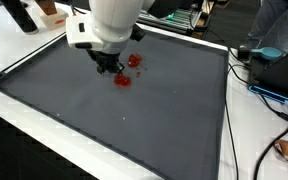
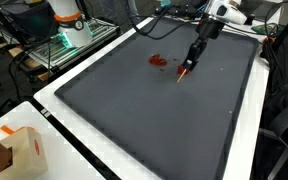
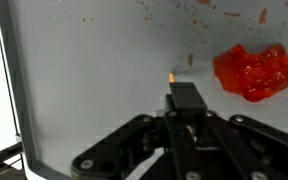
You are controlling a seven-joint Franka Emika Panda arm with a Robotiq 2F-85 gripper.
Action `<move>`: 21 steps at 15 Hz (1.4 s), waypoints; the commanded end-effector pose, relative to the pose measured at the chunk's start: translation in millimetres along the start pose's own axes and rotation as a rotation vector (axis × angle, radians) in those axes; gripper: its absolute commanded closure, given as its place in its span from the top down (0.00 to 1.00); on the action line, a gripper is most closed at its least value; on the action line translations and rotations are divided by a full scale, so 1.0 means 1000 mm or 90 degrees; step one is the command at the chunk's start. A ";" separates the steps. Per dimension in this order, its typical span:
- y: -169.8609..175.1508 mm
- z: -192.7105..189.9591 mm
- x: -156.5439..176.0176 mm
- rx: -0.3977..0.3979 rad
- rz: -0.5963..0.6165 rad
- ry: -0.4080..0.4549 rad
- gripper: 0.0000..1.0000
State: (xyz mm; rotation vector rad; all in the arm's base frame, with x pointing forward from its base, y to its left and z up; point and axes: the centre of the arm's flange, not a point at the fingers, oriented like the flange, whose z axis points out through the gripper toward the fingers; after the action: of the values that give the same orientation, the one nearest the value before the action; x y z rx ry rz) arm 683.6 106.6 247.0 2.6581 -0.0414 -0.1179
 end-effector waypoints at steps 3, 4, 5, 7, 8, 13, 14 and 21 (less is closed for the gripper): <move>0.000 -0.001 0.002 0.018 -0.037 -0.010 0.03; 0.000 -0.002 0.002 0.026 -0.043 -0.013 0.03; 0.000 -0.003 0.003 0.040 -0.054 -0.015 0.03; 0.001 -0.005 0.003 0.058 -0.070 -0.018 0.03; 0.003 -0.007 0.004 0.070 -0.078 -0.019 0.03; 0.015 -0.017 0.006 0.142 -0.113 -0.024 0.03; 0.018 -0.019 0.006 0.159 -0.119 -0.023 0.03; 0.047 -0.042 0.005 0.232 -0.141 -0.002 0.03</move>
State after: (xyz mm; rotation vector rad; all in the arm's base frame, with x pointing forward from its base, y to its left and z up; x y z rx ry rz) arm 698.9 92.2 289.8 2.9669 0.2310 -0.1845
